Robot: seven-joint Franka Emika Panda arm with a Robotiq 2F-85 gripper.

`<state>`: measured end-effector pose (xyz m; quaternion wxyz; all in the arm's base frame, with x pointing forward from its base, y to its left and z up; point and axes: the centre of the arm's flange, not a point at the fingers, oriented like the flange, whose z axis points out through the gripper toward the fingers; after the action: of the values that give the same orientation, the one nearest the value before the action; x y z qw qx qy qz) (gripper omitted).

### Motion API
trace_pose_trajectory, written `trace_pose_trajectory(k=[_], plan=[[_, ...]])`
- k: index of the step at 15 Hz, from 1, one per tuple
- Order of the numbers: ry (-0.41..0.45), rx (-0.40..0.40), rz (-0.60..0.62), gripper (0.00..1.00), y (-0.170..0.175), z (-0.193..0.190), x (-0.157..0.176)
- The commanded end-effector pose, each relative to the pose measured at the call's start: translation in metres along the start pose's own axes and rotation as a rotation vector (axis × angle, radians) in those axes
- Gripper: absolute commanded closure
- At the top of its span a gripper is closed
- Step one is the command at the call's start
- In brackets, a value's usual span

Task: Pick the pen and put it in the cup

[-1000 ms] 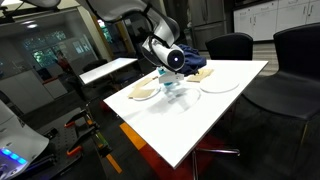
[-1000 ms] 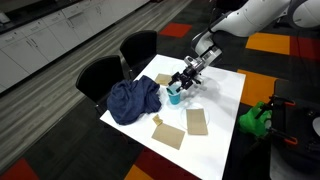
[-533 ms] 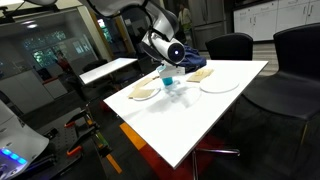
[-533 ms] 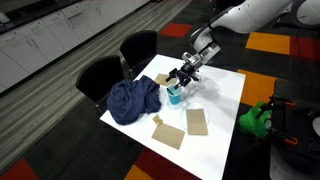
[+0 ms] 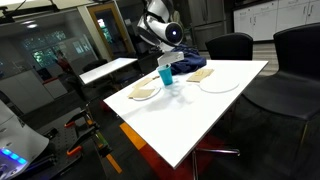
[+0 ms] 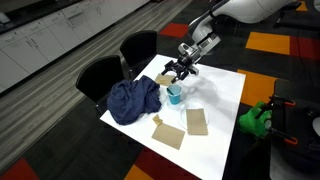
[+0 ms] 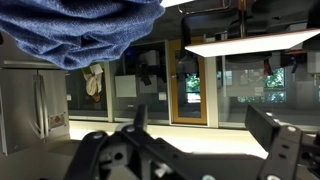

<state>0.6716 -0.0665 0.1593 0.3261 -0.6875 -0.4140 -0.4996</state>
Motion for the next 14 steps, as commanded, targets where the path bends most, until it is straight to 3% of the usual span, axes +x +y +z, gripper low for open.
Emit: trace_pose_trajectory(k=[1,10,13,14], plan=[[-0.004,0.033,-0.033,0.00,-0.021,-0.020,0.046],[-0.062,0.071,-0.041,0.00,-0.051,-0.051,0.119],[-0.074,0.083,-0.046,0.00,-0.055,-0.057,0.130],[-0.062,0.067,-0.059,0.00,-0.039,-0.047,0.117]])
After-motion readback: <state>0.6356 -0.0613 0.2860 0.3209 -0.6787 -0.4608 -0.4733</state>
